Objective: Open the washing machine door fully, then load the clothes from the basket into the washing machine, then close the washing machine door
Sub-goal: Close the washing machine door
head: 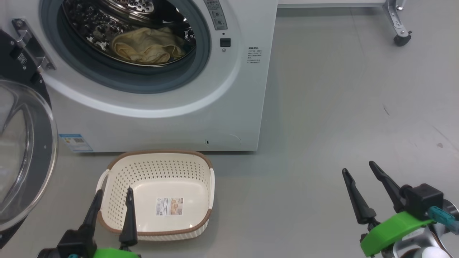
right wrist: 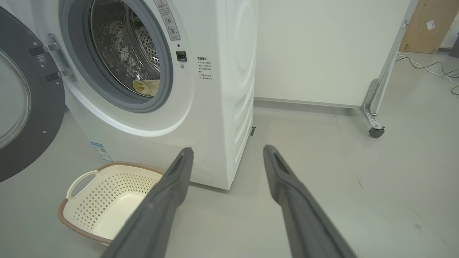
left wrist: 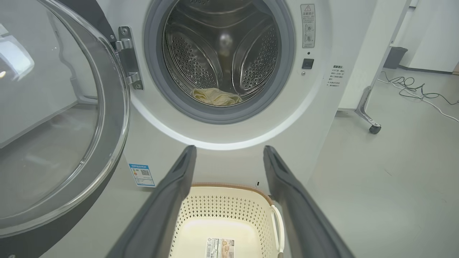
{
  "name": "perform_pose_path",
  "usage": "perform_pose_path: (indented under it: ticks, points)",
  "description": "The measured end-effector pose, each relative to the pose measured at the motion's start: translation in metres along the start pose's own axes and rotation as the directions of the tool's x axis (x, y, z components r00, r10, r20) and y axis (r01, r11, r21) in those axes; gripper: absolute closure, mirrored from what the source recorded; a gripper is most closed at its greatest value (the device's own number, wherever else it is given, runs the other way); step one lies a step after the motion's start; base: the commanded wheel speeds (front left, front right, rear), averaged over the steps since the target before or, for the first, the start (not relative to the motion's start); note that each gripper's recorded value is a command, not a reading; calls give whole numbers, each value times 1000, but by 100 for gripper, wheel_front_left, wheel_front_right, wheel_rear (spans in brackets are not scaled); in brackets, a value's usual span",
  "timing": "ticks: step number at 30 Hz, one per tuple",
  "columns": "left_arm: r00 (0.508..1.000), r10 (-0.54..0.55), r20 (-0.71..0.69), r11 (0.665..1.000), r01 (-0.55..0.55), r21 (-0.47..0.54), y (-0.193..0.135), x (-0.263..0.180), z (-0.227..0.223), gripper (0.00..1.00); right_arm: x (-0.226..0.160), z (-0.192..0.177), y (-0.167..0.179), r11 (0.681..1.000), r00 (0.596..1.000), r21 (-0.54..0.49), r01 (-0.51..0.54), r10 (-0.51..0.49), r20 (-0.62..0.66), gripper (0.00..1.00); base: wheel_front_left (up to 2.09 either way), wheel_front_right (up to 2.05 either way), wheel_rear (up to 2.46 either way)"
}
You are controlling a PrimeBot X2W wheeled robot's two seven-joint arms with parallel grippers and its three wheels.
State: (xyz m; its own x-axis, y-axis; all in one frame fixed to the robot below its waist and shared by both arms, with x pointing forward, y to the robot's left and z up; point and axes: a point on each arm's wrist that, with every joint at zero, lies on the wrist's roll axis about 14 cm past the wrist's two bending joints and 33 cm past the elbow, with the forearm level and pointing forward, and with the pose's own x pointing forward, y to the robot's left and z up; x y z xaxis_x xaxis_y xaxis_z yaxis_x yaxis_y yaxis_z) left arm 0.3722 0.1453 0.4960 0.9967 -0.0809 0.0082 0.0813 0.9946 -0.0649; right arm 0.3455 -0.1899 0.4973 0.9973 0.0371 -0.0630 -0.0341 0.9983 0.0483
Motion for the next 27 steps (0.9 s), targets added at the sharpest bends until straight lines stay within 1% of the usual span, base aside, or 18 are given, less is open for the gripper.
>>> perform_pose_path:
  ticks: [8,27]
  points:
    - [1000,9,-1,1000,-9,10,5,-6,0,0,2,1,3,1000,1000,-7,-10,10,4,0,-83,83,0]
    - [1000,20,16,1000,-20,15,9,-12,6,0,7,4,9,1000,999,-8,-30,30,11,0,-2,2,0]
